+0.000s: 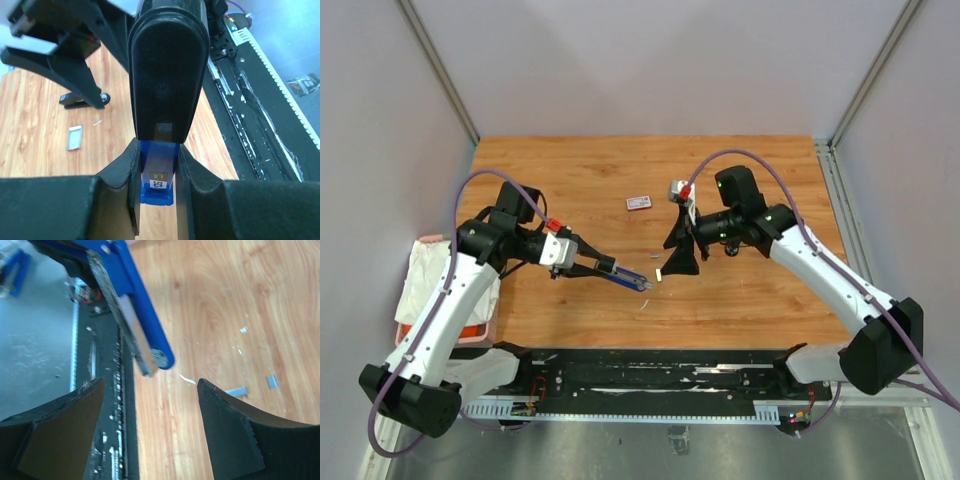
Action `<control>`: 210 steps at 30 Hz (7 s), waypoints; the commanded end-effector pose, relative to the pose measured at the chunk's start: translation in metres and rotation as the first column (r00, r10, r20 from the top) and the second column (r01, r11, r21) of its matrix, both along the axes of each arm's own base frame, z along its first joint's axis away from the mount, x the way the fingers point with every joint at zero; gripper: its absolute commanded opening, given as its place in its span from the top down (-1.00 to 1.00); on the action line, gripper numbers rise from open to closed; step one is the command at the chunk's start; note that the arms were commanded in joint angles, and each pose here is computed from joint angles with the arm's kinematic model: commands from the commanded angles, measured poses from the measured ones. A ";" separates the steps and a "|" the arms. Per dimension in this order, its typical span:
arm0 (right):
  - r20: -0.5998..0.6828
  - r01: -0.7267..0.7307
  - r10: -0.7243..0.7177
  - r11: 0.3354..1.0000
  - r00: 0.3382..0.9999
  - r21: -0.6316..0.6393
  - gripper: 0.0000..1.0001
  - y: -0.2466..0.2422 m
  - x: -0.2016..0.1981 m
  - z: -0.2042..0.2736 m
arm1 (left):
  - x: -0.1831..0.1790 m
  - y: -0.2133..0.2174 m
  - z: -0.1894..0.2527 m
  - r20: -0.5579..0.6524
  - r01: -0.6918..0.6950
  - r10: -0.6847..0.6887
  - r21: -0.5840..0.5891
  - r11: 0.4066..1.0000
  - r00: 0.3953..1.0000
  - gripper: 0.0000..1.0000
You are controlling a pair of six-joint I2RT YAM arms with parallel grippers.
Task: Unload the staples from the stapler
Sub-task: Unload the staple at the center of the board.
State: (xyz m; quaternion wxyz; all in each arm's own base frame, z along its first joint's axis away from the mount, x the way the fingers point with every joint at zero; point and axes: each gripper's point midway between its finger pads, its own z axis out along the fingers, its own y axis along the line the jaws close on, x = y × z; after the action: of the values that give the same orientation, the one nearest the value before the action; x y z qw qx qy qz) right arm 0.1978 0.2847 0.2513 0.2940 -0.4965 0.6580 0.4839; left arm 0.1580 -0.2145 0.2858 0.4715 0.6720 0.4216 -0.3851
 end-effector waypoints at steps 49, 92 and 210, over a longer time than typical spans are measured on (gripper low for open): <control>0.577 0.000 0.162 0.963 0.801 -0.271 -0.66 0.024 -0.007 -0.095 | -0.030 -0.004 0.003 -0.012 0.125 -0.128 -0.159 0.979 0.992 1.00; 0.640 0.146 0.102 0.935 0.762 -0.322 -0.69 0.033 0.006 -0.090 | -0.025 0.000 0.008 -0.032 0.101 -0.109 -0.188 0.977 0.994 1.00; 0.480 0.014 0.128 0.960 0.868 -0.280 -0.66 0.114 0.100 -0.118 | 0.161 0.038 -0.070 -0.767 -0.756 0.634 0.474 0.452 -0.101 1.00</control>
State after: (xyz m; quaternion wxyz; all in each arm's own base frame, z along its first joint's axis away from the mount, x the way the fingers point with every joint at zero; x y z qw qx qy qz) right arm 0.2959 0.3996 0.1441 0.3897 -0.6451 0.6090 0.2471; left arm 0.3171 -0.1617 0.1747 0.3042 -0.0275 0.8914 -0.3349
